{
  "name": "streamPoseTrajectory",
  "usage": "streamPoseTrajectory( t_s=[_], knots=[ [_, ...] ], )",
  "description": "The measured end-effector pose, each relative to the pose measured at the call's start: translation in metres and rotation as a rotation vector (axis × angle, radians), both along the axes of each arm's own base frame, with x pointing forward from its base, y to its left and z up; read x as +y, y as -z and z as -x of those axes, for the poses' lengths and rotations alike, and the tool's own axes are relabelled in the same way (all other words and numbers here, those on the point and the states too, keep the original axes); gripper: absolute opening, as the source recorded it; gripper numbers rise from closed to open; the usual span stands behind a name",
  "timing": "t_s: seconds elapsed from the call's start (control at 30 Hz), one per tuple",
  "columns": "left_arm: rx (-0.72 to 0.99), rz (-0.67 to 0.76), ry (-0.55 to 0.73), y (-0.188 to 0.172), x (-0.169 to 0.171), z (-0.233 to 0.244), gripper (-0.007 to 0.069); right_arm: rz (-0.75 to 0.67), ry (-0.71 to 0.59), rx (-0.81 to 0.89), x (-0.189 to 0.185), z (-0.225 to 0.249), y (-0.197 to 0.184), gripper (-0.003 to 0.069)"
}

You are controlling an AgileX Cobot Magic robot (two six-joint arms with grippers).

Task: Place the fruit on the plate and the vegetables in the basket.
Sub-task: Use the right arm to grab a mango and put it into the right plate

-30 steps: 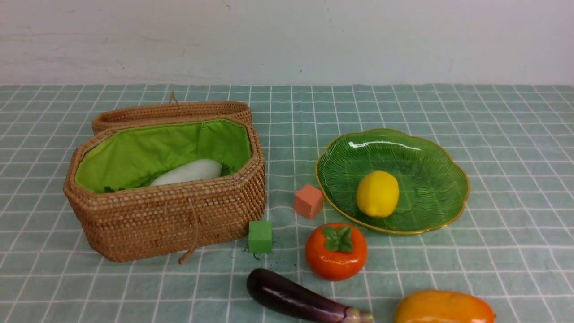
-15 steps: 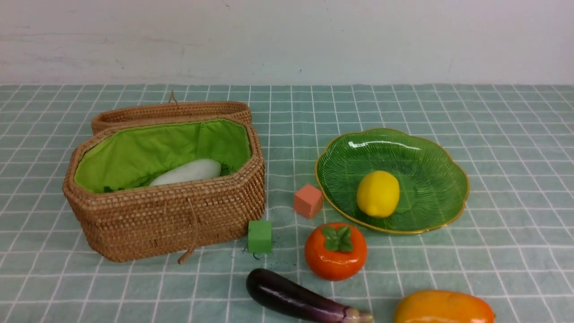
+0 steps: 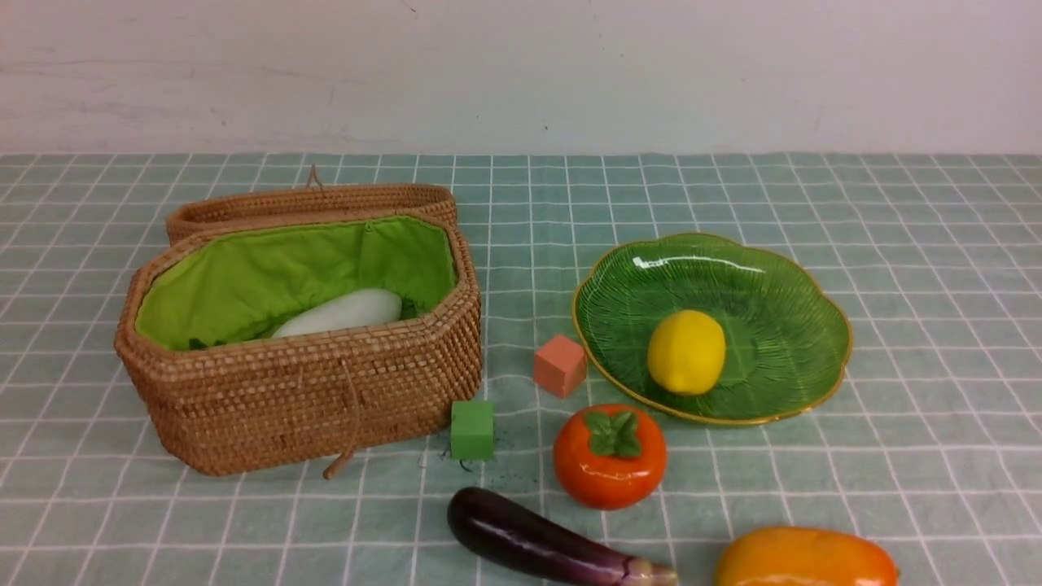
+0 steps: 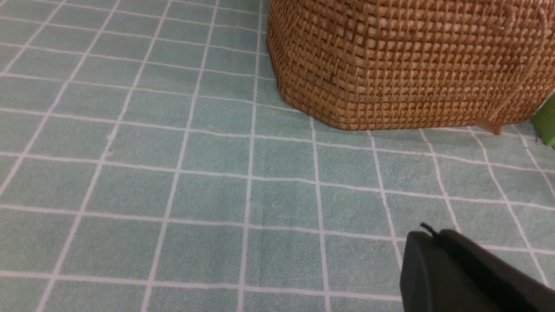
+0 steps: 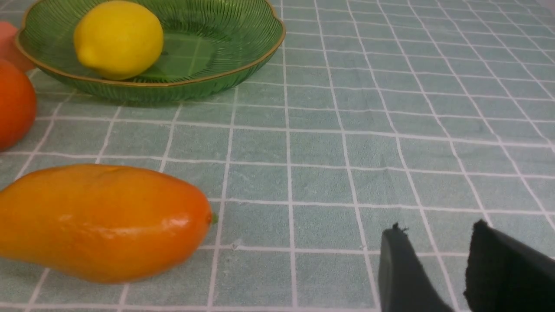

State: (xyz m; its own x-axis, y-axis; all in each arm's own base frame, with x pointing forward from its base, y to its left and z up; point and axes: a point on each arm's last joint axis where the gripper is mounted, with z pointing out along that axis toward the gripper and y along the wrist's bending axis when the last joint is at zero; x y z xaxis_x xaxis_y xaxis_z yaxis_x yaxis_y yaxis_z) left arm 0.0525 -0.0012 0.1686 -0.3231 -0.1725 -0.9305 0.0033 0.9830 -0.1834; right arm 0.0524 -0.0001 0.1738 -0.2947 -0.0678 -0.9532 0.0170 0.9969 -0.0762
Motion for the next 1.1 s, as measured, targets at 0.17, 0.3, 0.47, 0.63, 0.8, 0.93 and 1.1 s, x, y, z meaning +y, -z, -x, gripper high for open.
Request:
streamPoseTrajectory(
  t_s=[0.17,0.3,0.47,0.63,0.8,0.93,1.1],
  knots=[
    [0.0,0.001,0.0,0.0,0.0,0.0,0.0,0.0,0.0,0.0,0.0,0.0,0.0,0.0242],
    [0.0,0.001,0.0,0.0,0.0,0.0,0.0005,0.0,0.0,0.0,0.0,0.0,0.0,0.0242],
    [0.0,0.001,0.0,0.0,0.0,0.0,0.0006,0.0,0.0,0.0,0.0,0.0,0.0,0.0242],
    [0.0,0.001,0.0,0.0,0.0,0.0,0.0008,0.003,0.0,0.0,-0.0001,0.0,0.0,0.0242],
    [0.0,0.0,0.0,0.0,0.0,0.0,0.0015,0.003,0.0,0.0,-0.0001,0.0,0.0,0.0242],
    [0.0,0.0,0.0,0.0,0.0,0.0,0.002,0.003,0.0,0.0,-0.0001,0.0,0.0,0.0242],
    [0.0,0.0,0.0,0.0,0.0,0.0,0.002,0.002,0.002,-0.011,-0.0002,-0.0003,-0.0009,0.0242]
  ],
)
